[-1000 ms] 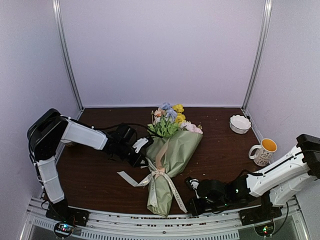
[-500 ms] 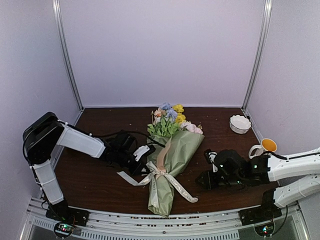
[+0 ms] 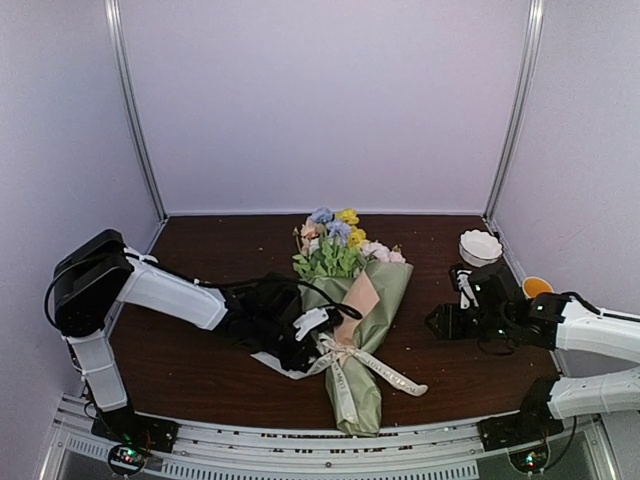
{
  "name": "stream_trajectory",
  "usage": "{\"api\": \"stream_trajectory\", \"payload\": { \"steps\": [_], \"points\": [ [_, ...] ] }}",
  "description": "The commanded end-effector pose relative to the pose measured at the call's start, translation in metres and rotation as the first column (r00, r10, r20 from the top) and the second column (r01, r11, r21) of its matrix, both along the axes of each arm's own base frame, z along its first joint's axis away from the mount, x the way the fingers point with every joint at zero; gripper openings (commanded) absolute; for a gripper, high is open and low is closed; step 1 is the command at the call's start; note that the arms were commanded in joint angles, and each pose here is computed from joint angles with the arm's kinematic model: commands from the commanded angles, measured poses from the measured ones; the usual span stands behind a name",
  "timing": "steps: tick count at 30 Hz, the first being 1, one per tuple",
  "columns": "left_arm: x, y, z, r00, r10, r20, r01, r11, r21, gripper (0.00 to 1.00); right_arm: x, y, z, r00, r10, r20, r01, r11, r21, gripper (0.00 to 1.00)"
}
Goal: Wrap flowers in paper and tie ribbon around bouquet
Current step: Adjust the ribbon on the folded bouquet, then reset both arms
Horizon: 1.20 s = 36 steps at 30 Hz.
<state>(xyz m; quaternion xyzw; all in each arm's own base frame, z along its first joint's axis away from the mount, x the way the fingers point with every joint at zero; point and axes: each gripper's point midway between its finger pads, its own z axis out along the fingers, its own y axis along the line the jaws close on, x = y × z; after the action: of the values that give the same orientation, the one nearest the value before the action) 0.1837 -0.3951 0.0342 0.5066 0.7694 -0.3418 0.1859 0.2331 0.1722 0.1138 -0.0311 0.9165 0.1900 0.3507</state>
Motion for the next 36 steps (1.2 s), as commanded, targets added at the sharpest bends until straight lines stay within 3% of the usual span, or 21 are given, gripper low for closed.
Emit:
{"api": "stream_trajectory", "payload": {
  "steps": [1, 3, 6, 7, 8, 12, 16, 22, 29, 32, 36],
  "points": [
    [0.008, 0.002, 0.017, 0.998, 0.014, 0.064, -0.013, 1.0, -0.026, 0.35, 0.005, 0.002, -0.005, 0.999, 0.043, -0.012, -0.044, 0.999, -0.018, 0.61],
    [0.02, 0.017, 0.025, 0.994, 0.067, 0.087, -0.066, 0.998, -0.014, 0.56, 0.009, -0.001, -0.004, 0.999, 0.037, -0.01, -0.037, 0.999, -0.02, 0.67],
    [0.047, 0.048, 0.035, 0.976, 0.192, 0.099, -0.195, 0.981, 0.023, 0.96, 0.016, -0.006, -0.002, 0.999, 0.032, -0.005, -0.032, 0.999, -0.029, 0.8],
    [0.059, 0.063, 0.036, 0.963, 0.253, 0.097, -0.258, 0.965, 0.044, 0.98, 0.018, -0.008, -0.001, 1.0, 0.027, -0.004, -0.027, 0.999, -0.036, 0.96],
    [0.073, 0.079, 0.036, 0.938, 0.328, 0.108, -0.336, 0.939, 0.068, 0.98, 0.021, -0.011, -0.001, 1.0, 0.022, -0.002, -0.022, 0.999, -0.04, 1.0],
    [0.13, 0.15, 0.045, 0.742, 0.65, 0.161, -0.668, 0.736, 0.11, 0.98, 0.029, -0.02, 0.005, 1.0, -0.007, 0.018, 0.007, 1.0, -0.024, 1.0],
    [0.154, 0.192, 0.066, 0.559, 0.795, 0.236, -0.824, 0.564, 0.053, 0.98, 0.037, -0.035, 0.005, 0.998, -0.046, 0.038, 0.047, 0.998, -0.045, 1.0],
    [0.171, 0.251, 0.102, 0.305, 0.867, 0.395, -0.939, 0.342, -0.026, 0.98, 0.045, -0.05, 0.019, 0.985, -0.091, 0.146, 0.095, 0.995, -0.018, 1.0],
    [0.171, 0.332, 0.131, 0.005, 0.878, 0.479, -0.988, 0.079, -0.134, 0.98, 0.049, -0.069, 0.035, 0.95, -0.171, 0.26, 0.18, 0.984, -0.009, 1.0],
    [0.164, 0.353, 0.141, -0.084, 0.845, 0.527, -0.983, 0.016, -0.182, 0.98, 0.048, -0.073, 0.038, 0.937, -0.191, 0.292, 0.196, 0.98, 0.011, 1.0],
    [0.158, 0.366, 0.141, -0.129, 0.825, 0.55, -0.979, -0.017, -0.204, 0.98, 0.046, -0.081, 0.039, 0.924, -0.222, 0.31, 0.231, 0.973, 0.007, 1.0]
  ]
}}
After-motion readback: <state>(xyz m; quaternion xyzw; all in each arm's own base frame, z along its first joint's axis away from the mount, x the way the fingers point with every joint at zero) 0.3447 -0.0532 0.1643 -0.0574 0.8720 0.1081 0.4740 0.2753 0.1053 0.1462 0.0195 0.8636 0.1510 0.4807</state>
